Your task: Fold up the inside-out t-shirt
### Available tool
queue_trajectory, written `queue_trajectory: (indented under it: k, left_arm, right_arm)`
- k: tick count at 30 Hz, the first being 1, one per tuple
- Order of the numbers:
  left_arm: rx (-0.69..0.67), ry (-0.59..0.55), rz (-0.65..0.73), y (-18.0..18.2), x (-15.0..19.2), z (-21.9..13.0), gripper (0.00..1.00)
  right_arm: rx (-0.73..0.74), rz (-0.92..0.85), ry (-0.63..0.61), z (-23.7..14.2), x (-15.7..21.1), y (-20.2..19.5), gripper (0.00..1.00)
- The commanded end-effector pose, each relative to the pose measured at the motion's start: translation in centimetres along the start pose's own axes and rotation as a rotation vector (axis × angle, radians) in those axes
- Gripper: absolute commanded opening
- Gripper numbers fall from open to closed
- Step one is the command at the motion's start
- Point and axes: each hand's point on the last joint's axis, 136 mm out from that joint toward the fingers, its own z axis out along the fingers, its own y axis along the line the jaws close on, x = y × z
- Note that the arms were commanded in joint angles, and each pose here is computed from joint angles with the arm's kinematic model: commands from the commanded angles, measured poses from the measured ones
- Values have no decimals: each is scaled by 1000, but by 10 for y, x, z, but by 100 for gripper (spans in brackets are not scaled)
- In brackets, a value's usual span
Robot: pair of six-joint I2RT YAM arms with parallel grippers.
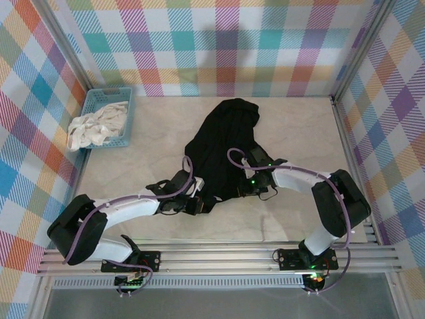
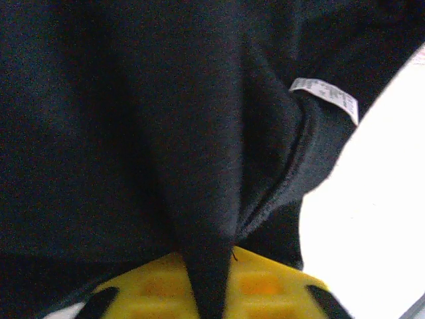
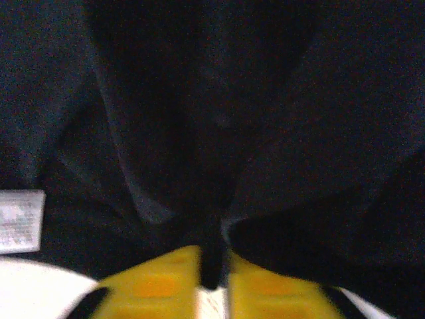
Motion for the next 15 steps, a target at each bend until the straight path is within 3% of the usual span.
queue_trajectory:
  k: [1,4,6,9,11,15]
  left_arm:
    - [8,-208,53,-18,-52,-34,1]
    - [-99,-484,90,-20,-111,-104,0]
    - [-185,-717,85,-21,-151,-174,0]
    - [-230,-968,98,-37,-192,-268,0]
    - [-228,-1049,141,-56,-213,-316,0]
    - [-209,-1109,226,-89,-240,-386,0]
  right_arm:
    - [22,-73,-201,-44,-46,13,3]
    - [12,-182,-462,-132,-90,39,0]
    - [17,-243,-653,-203,-116,57,0]
    - [18,-317,-900,-297,-138,82,0]
    - [18,-350,-1041,-353,-144,95,0]
    - [3,-417,-1236,-443,-143,120,0]
